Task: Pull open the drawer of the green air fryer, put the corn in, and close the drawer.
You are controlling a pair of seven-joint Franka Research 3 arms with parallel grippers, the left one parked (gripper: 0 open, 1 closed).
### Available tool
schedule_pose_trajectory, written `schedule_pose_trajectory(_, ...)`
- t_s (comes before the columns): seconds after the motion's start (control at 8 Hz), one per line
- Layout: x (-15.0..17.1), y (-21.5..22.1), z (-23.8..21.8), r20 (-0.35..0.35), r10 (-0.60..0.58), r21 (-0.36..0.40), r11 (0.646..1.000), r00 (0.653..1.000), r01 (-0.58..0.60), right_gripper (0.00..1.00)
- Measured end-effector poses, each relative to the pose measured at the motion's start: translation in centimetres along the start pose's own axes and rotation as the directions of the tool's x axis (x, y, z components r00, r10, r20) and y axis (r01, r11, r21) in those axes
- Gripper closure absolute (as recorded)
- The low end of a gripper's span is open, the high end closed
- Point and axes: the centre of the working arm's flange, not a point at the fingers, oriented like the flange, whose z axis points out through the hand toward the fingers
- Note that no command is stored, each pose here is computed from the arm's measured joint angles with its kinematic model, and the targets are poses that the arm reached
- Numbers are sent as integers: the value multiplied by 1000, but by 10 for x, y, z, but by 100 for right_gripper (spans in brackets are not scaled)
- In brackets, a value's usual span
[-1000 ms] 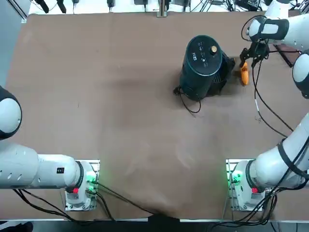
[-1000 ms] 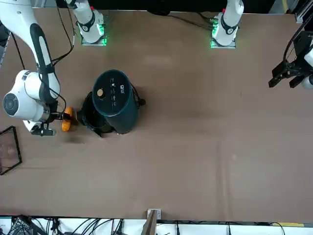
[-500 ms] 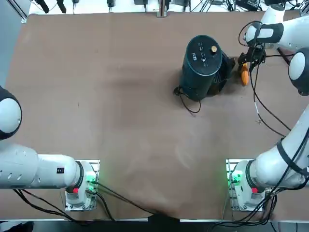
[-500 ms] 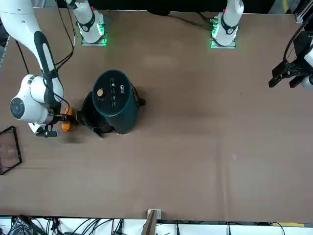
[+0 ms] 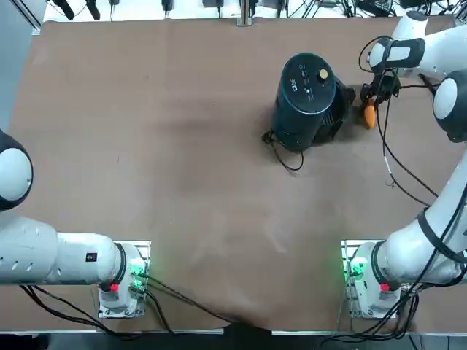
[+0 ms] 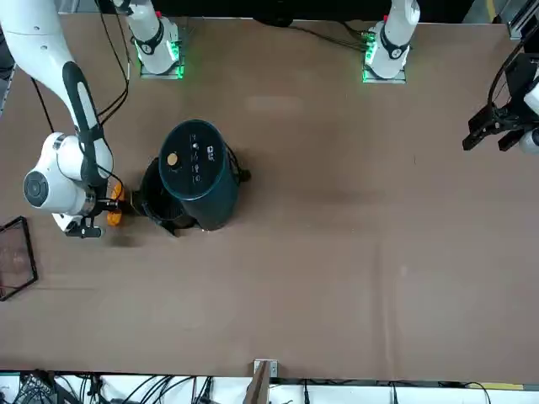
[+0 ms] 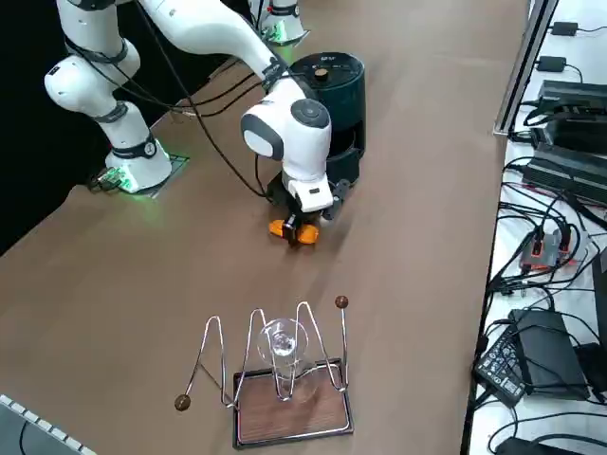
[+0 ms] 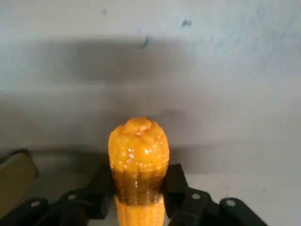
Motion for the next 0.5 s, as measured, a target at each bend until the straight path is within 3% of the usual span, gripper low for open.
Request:
schedule_pose_trajectory(0.25, 5, -2, -38, -48, -4, -1, 1000, 999, 4, 44)
schedule_pose_trajectory(0.5, -7, -5, -99, -48, 3, 22, 1000, 999, -2, 44)
